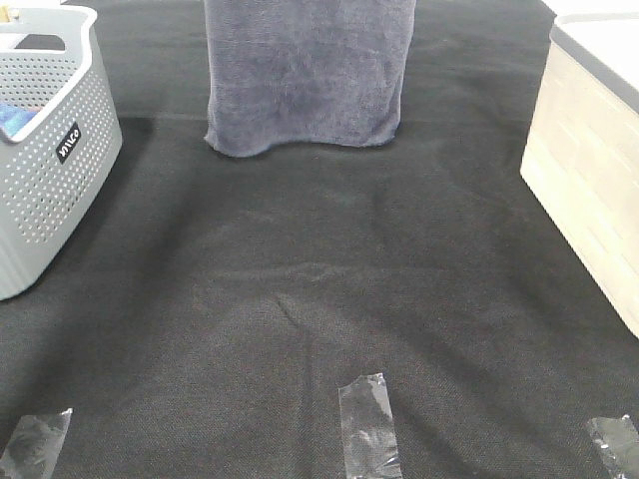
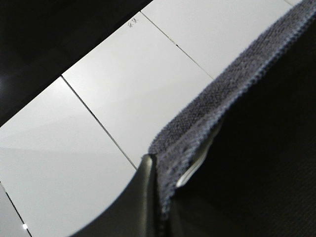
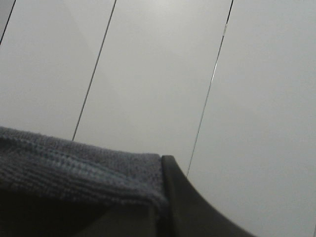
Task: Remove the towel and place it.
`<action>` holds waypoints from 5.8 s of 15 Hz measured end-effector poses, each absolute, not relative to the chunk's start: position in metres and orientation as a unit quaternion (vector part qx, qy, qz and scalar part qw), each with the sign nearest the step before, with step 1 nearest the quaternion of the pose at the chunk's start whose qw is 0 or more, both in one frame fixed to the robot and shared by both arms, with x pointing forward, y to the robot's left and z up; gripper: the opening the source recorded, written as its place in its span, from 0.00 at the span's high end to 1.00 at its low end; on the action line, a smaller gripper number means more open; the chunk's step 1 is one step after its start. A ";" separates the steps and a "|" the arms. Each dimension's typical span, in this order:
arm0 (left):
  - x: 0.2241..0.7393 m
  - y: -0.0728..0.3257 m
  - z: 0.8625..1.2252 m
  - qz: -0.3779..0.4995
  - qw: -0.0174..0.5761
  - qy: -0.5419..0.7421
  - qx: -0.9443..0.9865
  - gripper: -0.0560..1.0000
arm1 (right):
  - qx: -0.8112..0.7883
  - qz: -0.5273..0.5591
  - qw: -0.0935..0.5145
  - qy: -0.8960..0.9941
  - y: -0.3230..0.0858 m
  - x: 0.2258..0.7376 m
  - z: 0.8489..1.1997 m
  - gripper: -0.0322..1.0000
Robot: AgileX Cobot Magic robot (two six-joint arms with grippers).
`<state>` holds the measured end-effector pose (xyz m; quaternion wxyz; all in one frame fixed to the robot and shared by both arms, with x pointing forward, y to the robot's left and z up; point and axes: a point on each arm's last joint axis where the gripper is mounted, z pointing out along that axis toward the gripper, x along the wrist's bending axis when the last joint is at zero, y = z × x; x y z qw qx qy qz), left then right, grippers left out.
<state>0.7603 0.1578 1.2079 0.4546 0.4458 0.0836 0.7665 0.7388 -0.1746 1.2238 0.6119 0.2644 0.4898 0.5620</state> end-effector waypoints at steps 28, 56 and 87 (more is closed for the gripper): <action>0.660 0.164 1.231 0.272 0.373 0.475 0.749 0.95 | 0.512 0.331 0.178 0.772 -0.185 0.633 1.219 0.95; 0.409 0.213 1.147 0.029 0.322 0.532 0.783 0.95 | 0.579 0.292 0.008 0.761 -0.228 0.389 1.158 0.95; 0.406 0.157 0.948 -0.274 0.013 0.496 0.824 0.95 | 0.602 -0.004 -0.208 0.771 -0.228 0.397 0.986 0.95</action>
